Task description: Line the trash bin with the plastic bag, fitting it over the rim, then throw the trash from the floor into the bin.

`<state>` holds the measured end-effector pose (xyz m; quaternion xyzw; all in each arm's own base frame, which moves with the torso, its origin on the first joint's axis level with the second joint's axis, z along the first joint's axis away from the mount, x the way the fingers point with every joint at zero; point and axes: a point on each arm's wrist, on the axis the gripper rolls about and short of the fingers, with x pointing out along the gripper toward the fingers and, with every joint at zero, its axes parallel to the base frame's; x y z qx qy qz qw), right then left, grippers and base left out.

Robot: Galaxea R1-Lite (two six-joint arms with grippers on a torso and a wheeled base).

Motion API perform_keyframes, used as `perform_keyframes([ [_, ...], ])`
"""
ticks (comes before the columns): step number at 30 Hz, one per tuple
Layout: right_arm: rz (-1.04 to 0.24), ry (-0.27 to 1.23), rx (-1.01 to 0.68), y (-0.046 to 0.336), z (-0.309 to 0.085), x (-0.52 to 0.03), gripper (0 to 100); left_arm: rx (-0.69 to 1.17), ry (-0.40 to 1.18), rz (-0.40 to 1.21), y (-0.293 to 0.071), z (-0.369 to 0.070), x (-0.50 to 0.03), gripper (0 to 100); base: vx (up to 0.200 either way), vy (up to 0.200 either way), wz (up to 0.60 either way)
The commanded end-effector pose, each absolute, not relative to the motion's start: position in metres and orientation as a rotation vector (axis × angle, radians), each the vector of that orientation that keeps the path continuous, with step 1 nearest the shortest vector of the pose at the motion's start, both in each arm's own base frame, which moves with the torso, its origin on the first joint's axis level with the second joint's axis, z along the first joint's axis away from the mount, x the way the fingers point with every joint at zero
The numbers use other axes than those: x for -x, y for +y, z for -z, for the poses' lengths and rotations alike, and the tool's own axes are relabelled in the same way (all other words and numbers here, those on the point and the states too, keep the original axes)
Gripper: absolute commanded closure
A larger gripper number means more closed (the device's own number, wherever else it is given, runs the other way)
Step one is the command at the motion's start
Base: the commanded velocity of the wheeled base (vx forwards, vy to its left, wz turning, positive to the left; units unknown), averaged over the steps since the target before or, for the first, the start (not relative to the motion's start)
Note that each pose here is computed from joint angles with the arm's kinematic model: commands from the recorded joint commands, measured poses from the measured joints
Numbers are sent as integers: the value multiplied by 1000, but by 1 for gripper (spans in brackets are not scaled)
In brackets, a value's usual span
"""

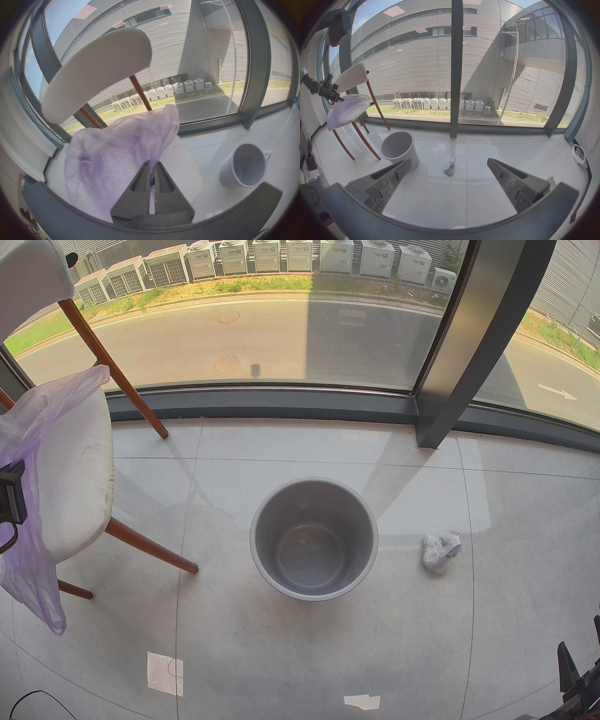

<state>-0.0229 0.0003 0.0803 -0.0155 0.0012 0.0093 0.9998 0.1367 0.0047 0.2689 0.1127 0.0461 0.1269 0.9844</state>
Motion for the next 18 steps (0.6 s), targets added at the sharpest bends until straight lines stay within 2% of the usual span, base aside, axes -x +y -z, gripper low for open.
perform_keyframes([
  [1,-20,3,32,0,-75,23,0,-246,76,-344,12,-268,-120,100,0,0,0],
  [7,-20,3,32,0,-75,23,0,-255,78,-413,18,-270,-118,100,0,0,0],
  [12,-18,1,32,0,-76,23,0,-246,54,-392,16,-276,-118,100,0,0,0],
  [18,-20,3,32,0,-75,23,0,-231,-47,-171,2,-299,-121,100,0,0,0],
])
